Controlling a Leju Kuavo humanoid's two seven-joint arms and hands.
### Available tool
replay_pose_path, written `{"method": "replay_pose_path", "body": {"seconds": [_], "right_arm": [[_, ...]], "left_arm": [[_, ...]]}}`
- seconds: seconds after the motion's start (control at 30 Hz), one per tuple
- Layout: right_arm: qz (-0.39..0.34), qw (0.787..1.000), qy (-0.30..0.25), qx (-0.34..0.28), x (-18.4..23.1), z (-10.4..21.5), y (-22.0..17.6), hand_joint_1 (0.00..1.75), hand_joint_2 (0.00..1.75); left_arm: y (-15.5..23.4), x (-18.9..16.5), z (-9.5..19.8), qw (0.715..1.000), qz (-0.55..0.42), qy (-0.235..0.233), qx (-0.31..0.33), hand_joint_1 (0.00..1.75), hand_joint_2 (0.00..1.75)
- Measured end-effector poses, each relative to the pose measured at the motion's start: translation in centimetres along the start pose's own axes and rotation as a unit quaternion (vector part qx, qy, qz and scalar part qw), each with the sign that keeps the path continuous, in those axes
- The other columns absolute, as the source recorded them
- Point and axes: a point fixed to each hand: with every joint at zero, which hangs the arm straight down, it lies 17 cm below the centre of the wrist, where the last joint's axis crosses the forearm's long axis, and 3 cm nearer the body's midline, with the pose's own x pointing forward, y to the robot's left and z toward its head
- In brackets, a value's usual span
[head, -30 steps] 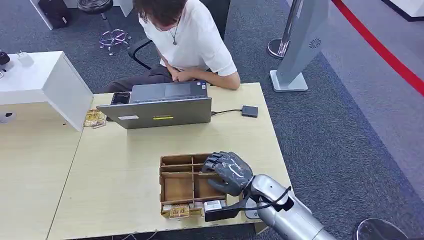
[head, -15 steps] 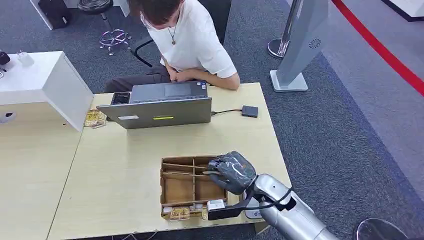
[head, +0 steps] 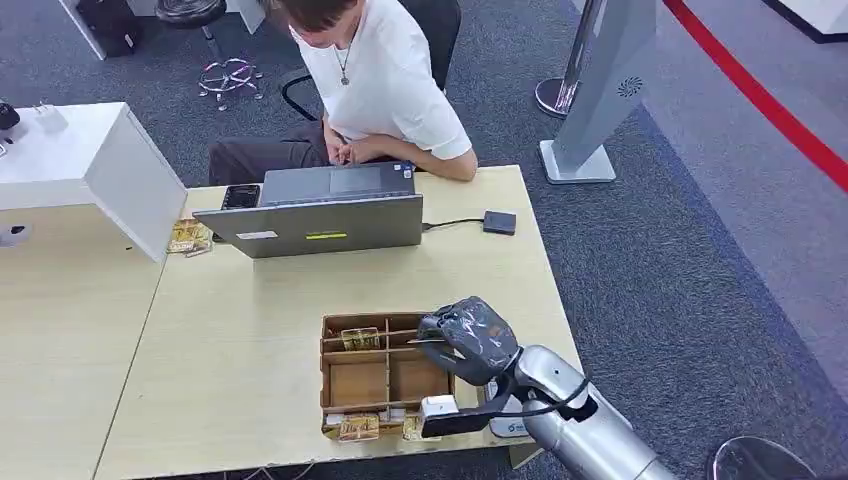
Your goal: Pass the card to the sensor for recognition and then transmit it.
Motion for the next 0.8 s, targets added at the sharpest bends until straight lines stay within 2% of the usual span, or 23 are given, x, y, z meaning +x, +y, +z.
{"method": "replay_pose_path", "body": {"seconds": [0.53,0.8], "right_arm": [[-0.043,0.997,-0.017,-0.069,0.4,-1.8,-5.5,1.75,1.75],[-0.066,0.991,-0.036,-0.112,1.0,-4.0,-9.1,1.75,1.75]], "left_arm": [[0.0,0.2,0.0,1.000,-0.028,-0.010,-0.002,0.00,0.00],[0.1,0.4,0.0,0.999,-0.043,-0.018,-0.002,0.00,0.00]]}}
